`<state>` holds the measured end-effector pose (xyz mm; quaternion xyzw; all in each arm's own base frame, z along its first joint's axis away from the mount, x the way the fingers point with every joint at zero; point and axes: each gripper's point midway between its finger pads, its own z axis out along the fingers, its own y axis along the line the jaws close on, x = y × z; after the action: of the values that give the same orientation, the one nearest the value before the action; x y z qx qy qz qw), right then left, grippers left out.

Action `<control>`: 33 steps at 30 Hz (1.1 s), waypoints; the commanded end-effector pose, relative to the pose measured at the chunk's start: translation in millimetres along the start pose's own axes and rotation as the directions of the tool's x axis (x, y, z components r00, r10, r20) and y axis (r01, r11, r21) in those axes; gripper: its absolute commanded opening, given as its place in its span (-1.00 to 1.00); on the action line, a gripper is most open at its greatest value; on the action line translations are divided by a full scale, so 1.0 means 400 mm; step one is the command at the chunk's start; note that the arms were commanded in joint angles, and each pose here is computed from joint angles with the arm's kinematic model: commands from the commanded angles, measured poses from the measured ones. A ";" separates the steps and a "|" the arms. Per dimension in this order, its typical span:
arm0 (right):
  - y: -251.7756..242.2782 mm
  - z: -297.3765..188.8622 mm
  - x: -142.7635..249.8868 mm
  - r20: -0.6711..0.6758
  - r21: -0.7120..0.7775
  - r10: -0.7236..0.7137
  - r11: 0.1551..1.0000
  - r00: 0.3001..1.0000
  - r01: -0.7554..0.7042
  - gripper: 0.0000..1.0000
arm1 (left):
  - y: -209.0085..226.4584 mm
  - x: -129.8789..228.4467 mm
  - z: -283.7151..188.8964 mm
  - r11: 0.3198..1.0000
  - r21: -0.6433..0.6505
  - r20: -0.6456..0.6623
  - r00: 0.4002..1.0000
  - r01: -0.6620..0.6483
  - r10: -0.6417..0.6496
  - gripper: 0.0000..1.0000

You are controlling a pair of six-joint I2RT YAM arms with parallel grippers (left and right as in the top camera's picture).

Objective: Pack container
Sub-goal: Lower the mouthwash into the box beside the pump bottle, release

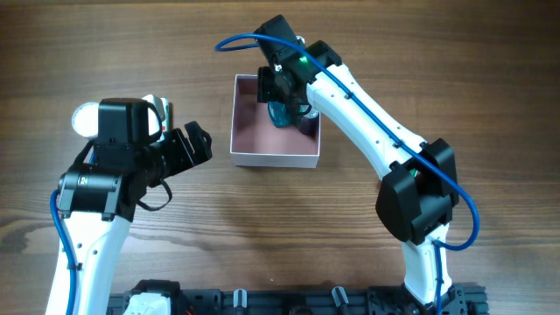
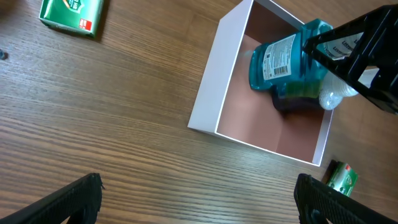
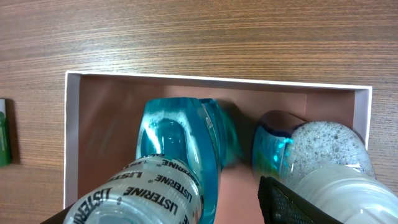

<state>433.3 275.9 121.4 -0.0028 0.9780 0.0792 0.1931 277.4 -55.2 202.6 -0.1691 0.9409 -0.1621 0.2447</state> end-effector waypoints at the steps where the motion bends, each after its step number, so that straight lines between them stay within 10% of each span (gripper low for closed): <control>1: -0.001 -0.002 -0.011 0.010 0.003 0.007 1.000 1.000 -0.007 0.40 | -0.008 -0.015 -0.012 1.000 0.002 0.021 1.000 0.006 -0.006 1.00; 19: 0.030 -0.241 -0.082 0.191 -0.093 -0.075 0.991 0.979 0.094 0.39 | -0.009 -0.015 -0.012 1.000 0.003 0.022 1.000 0.006 -0.006 0.99; 25: -0.003 -0.413 -0.110 0.310 -0.111 -0.066 0.988 0.948 0.105 0.73 | -0.009 -0.016 -0.012 1.000 0.003 0.023 1.000 0.006 -0.006 0.99; 33: -0.293 -0.612 -0.097 0.341 -0.057 0.228 0.973 0.912 -0.222 0.99 | -0.009 -0.015 -0.012 1.000 0.003 0.022 1.000 0.005 -0.006 0.99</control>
<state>388.7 188.8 315.9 0.0152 0.9334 0.1285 0.3346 277.4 -55.2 202.8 -0.1689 0.9409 -0.1621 0.2449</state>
